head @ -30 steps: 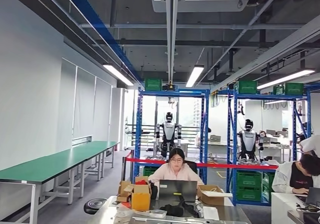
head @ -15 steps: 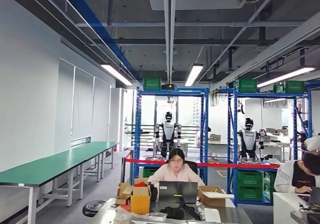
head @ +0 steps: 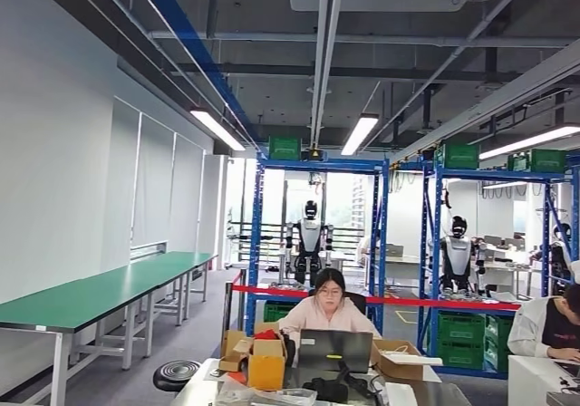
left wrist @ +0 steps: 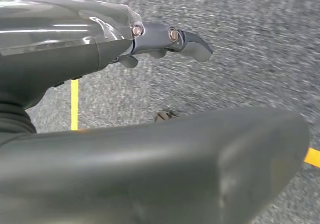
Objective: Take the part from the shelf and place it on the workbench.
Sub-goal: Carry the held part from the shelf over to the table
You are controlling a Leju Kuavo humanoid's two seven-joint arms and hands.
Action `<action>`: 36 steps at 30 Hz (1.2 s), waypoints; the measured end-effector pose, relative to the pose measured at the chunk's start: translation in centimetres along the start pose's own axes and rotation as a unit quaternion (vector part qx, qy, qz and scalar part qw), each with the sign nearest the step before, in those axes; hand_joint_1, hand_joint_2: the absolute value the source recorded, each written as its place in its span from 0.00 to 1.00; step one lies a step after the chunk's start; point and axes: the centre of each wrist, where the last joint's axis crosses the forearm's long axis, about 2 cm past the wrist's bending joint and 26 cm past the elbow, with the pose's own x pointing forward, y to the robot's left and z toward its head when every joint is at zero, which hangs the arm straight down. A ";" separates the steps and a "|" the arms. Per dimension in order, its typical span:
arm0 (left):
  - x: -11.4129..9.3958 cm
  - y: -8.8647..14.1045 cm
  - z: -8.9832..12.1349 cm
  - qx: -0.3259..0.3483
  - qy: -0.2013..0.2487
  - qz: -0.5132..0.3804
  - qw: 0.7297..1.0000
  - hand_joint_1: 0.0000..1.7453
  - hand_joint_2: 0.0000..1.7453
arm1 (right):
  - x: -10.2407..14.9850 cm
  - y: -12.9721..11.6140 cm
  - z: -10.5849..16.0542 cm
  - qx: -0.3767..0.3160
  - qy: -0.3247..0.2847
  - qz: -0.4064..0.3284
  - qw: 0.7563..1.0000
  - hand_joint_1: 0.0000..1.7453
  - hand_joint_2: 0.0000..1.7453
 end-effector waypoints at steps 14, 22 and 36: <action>-0.2 0.2 0.1 0.000 0.000 -0.004 1.000 0.00 1.00 | -0.1 0.3 -0.1 -0.004 -0.006 -0.012 1.000 1.00 1.00; -0.2 0.4 0.0 0.002 -0.001 -0.005 1.000 0.00 1.00 | -0.2 0.4 0.1 -0.009 -0.003 -0.016 1.000 1.00 1.00; -0.1 0.5 0.0 0.002 -0.005 -0.006 1.000 0.00 1.00 | 0.0 0.0 0.2 -0.014 0.002 0.003 1.000 1.00 1.00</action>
